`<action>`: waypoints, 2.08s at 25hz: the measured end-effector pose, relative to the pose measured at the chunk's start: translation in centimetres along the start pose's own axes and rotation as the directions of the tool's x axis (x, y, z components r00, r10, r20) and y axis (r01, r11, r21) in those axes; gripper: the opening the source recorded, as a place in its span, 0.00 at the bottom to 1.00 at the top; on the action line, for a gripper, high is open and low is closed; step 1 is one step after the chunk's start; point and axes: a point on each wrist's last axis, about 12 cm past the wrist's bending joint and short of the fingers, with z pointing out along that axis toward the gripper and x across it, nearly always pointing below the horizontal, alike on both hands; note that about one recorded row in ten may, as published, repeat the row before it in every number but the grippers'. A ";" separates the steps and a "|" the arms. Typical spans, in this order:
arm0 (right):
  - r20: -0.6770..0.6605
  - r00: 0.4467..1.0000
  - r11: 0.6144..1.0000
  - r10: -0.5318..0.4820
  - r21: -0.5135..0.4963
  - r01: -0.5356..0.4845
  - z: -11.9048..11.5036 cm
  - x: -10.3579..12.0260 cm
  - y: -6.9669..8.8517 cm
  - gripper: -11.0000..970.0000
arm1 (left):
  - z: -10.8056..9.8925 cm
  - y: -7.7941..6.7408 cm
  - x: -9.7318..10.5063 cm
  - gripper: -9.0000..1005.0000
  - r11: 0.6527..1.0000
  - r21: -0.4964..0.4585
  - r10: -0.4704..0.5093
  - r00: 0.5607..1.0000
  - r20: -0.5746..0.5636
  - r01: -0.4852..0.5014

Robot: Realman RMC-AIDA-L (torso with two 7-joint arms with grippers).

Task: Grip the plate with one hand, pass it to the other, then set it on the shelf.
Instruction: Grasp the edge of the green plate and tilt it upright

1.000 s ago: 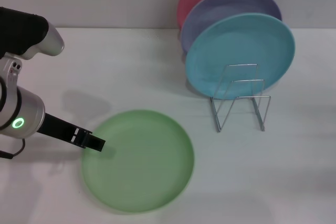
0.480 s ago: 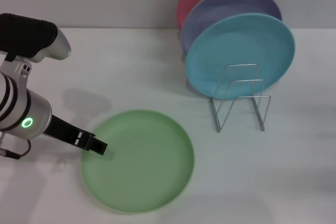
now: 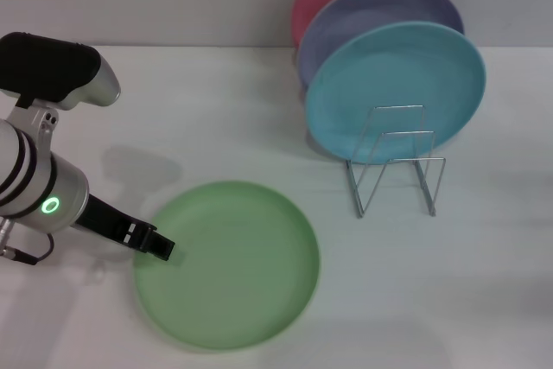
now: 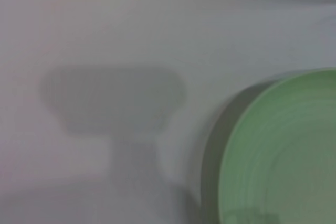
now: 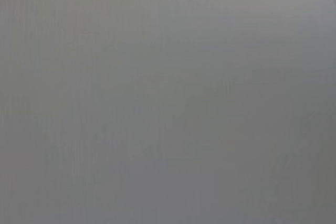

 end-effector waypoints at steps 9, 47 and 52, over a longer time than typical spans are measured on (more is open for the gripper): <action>0.000 1.000 1.000 0.000 0.001 0.000 0.0 0.0 0.0 0.76 | 0.4 0.1 -0.1 0.75 1.000 -0.003 0.002 1.000 0.000 -0.002; 0.005 1.000 1.000 0.002 -0.001 -0.002 0.0 0.0 0.1 0.76 | 1.3 0.3 0.0 0.56 1.000 0.003 0.014 0.997 -0.070 -0.014; 0.005 1.000 1.000 0.002 -0.001 -0.002 0.0 0.0 0.1 0.76 | 1.3 0.2 -0.2 0.56 1.000 0.005 0.022 0.997 -0.072 -0.022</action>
